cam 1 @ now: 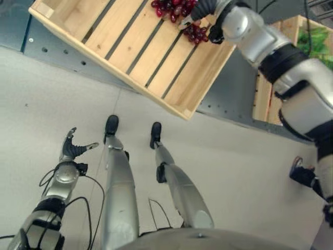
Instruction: Pick up the fruits from the basket on one side to the basket on the other side
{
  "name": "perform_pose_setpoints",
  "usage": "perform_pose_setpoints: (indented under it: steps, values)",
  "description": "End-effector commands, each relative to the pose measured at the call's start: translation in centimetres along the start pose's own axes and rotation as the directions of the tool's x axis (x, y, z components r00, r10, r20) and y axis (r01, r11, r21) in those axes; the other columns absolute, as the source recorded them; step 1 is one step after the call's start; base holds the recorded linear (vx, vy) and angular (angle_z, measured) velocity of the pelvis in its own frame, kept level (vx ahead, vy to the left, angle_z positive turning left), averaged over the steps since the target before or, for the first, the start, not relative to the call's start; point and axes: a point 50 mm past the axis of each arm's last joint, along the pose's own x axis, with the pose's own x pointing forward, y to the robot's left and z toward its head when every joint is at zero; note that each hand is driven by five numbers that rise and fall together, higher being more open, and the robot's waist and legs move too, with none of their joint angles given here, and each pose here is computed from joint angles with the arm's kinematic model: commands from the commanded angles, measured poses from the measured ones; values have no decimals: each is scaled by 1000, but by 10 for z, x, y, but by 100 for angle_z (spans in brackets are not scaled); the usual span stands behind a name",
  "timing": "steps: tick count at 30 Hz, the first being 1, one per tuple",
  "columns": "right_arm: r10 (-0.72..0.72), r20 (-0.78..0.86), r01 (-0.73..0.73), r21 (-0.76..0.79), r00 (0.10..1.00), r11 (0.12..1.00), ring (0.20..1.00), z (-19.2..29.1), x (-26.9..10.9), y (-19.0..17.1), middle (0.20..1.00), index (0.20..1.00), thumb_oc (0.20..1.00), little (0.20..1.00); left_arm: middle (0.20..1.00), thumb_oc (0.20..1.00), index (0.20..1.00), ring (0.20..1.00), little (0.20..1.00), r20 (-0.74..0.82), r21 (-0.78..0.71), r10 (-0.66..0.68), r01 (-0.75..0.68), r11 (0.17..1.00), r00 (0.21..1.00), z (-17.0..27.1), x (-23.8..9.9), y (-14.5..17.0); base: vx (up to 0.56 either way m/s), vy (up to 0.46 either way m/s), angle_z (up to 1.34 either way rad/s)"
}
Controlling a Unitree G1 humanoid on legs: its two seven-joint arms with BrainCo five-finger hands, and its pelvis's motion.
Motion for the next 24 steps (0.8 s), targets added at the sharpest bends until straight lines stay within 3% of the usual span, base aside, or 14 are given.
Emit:
perform_pose_setpoints:
  steps: [1,16,24]
  values:
    - [-219,-31,217,-63,975,974,1000,0,-2,-73,1000,1000,1000,1000,1000,1000,1000,1000,1000,82,-62,65,-60,996,995,26,11,13,6,0,4]
    - [-237,-115,234,-41,965,971,1000,-16,-1,-58,1000,1000,1000,1000,1000,1000,1000,1000,1000,83,-60,47,-42,997,995,30,12,-3,6,-1,3]
    - [-310,-237,320,3,921,948,1000,-41,-12,-78,1000,1000,1000,1000,1000,1000,1000,1000,1000,99,-57,32,-26,998,995,33,12,-7,7,-8,4]
